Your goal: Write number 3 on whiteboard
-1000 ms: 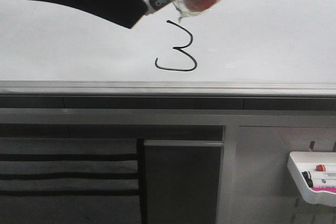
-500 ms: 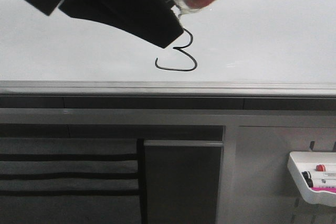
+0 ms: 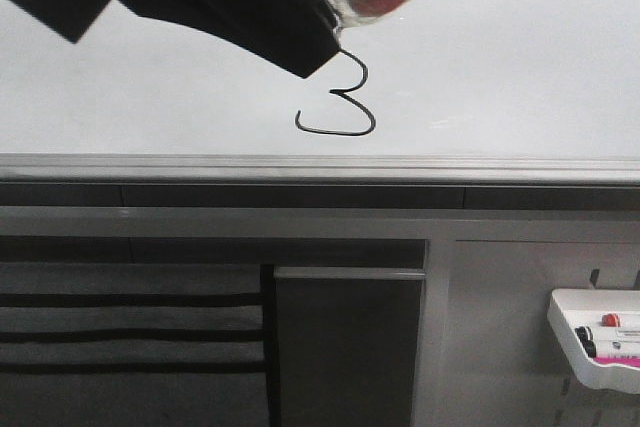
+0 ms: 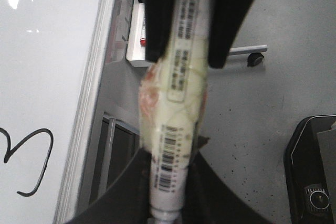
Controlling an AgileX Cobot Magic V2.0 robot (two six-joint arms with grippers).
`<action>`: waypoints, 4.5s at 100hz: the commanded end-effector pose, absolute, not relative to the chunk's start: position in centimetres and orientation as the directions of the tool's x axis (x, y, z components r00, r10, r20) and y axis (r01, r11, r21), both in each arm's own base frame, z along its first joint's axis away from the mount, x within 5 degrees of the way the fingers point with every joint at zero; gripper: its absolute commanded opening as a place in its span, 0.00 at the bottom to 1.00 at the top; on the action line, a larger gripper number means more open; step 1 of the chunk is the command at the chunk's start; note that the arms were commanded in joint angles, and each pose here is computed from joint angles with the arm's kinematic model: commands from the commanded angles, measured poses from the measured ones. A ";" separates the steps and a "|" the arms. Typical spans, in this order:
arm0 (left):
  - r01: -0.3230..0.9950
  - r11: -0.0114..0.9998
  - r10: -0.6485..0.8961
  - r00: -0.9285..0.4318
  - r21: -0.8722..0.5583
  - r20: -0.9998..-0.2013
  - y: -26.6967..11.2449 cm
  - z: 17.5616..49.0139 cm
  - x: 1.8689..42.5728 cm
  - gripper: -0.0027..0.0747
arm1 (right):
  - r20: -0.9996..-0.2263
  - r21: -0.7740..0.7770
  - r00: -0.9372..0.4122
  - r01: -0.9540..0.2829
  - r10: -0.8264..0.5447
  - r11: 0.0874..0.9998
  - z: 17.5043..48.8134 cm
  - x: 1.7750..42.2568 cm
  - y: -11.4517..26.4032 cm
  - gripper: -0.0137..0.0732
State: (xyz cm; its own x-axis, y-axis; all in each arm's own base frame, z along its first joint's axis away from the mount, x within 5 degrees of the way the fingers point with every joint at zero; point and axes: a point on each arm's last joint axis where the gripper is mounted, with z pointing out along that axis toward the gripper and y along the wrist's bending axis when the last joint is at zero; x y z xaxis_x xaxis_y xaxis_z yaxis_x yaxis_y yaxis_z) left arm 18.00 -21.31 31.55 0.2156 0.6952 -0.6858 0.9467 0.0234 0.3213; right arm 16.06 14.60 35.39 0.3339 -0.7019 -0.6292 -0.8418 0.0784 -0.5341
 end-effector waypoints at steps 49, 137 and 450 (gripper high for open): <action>0.902 0.323 0.643 0.014 0.287 -0.766 -17.6 33.5 21.6 0.01 | -0.790 -0.475 0.122 -0.740 -0.601 0.476 39.0 16.5 10.3 0.57; 0.340 0.940 0.174 -0.493 -0.005 -0.852 -8.4 26.0 30.3 0.03 | -0.810 -0.382 -0.077 -0.683 -0.581 0.622 38.8 15.9 6.3 0.57; 0.052 0.999 -0.005 0.217 0.007 -0.976 -0.2 22.1 5.2 0.01 | -0.945 0.020 -0.327 -0.118 -0.020 0.993 32.6 7.8 1.1 0.08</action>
